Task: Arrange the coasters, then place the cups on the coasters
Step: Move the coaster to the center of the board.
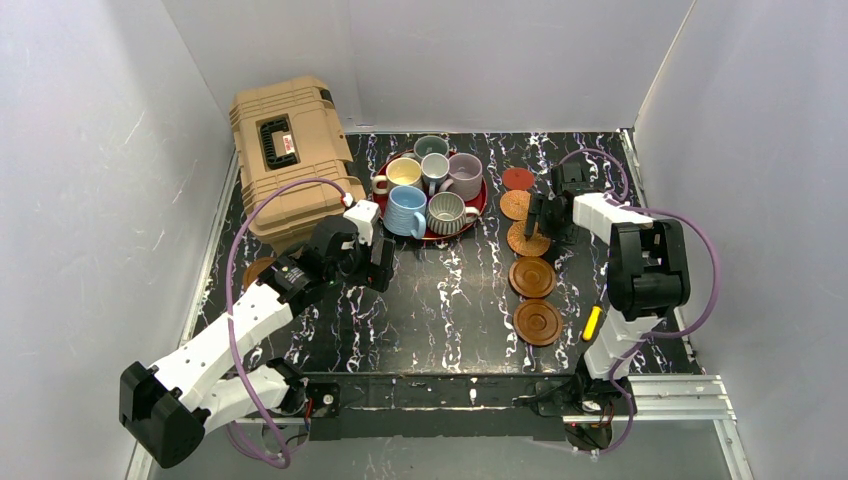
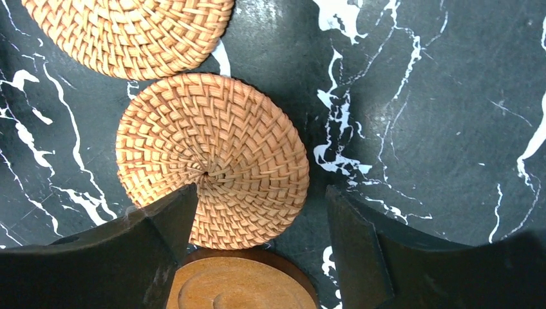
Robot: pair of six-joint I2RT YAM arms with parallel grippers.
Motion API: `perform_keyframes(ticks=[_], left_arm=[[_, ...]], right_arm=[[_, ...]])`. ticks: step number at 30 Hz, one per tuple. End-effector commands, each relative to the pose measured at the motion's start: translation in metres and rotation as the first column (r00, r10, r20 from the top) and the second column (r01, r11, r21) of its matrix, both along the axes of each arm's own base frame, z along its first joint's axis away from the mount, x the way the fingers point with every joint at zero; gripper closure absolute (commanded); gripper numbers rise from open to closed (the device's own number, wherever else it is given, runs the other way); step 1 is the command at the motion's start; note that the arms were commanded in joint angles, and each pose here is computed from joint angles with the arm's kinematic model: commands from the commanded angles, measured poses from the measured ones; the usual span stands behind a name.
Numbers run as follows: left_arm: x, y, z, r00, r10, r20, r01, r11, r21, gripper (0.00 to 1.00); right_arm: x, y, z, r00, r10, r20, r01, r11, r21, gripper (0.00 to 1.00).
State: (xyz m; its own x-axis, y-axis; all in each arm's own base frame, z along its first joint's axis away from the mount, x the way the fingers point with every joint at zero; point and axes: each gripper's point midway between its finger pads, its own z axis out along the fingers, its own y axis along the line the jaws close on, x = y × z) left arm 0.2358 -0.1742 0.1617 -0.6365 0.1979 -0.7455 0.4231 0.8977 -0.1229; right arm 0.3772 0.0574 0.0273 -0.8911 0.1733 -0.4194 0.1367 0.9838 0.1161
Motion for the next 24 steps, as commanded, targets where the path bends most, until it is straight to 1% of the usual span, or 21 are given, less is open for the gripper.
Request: perform_keyframes(ticks=[1,8,24], left_arm=[[0.002,0.004,0.012,0.999,0.011,0.033,-0.011,1.000,-0.001,0.05],[0.003,0.004,0.014,0.999,0.011,0.039,-0.011,1.000,0.001,0.05],[0.003,0.004,0.013,0.999,0.007,0.034,-0.007,1.000,0.001,0.05]], right_arm=[[0.022,0.008,0.008,0.998,0.042,0.055,-0.044,0.998,0.035,0.21],[0.015,0.018,0.001,0.996,0.077,0.041,-0.080,0.993,0.087,0.25],[0.010,0.025,0.000,0.996,0.080,0.038,-0.084,0.988,0.129,0.26]])
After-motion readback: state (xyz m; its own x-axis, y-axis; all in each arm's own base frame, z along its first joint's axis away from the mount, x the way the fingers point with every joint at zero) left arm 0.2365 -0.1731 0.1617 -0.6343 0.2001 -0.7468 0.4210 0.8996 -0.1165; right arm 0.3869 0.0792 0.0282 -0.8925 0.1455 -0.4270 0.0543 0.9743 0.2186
